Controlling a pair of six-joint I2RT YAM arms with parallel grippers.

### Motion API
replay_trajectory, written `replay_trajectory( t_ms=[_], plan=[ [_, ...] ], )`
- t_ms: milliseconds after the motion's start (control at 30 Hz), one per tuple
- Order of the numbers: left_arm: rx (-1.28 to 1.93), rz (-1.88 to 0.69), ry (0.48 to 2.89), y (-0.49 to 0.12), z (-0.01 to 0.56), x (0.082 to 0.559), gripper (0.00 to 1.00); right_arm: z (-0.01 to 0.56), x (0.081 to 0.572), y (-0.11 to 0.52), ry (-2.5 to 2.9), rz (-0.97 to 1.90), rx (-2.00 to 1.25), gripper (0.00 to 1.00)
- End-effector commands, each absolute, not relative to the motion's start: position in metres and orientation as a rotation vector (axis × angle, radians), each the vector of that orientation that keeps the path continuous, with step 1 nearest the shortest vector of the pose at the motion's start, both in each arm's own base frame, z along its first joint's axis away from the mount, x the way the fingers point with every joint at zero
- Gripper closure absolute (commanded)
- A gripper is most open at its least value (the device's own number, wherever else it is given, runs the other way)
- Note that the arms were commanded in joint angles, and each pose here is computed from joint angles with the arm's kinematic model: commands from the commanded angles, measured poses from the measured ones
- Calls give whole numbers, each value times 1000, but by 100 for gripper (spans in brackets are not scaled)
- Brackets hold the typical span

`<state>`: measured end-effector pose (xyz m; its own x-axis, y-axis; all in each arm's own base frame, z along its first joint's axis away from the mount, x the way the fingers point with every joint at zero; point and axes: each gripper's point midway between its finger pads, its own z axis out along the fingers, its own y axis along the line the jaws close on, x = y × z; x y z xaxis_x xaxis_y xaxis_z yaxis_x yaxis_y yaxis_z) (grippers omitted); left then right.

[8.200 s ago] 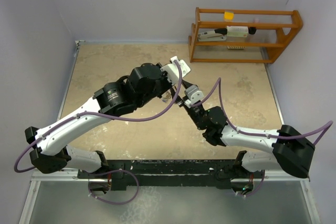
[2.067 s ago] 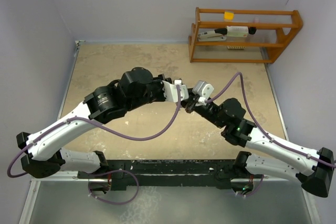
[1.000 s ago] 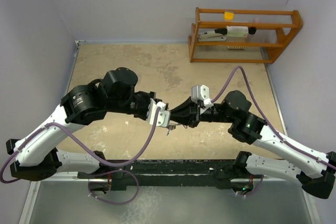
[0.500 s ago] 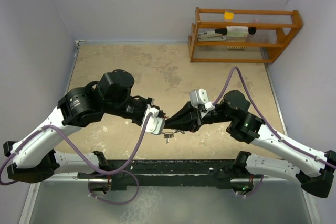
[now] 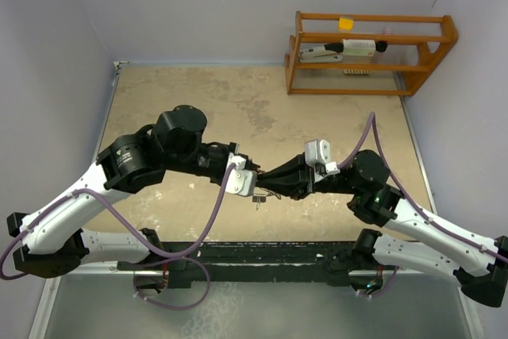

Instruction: Remove the keys from the keyring

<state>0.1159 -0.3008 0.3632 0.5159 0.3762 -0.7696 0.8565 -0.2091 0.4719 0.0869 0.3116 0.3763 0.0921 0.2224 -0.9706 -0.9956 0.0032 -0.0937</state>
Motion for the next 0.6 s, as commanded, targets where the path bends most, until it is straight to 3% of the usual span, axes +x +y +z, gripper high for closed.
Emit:
replay_trajectory(
  t_ms=[0, 567],
  plan=[
    [1795, -635, 1090, -319, 340, 129, 100, 463, 74, 289, 635, 1198, -918, 100],
    [1848, -642, 1219, -323, 297, 134, 100, 500, 82, 284, 532, 1102, -861, 100]
  ],
)
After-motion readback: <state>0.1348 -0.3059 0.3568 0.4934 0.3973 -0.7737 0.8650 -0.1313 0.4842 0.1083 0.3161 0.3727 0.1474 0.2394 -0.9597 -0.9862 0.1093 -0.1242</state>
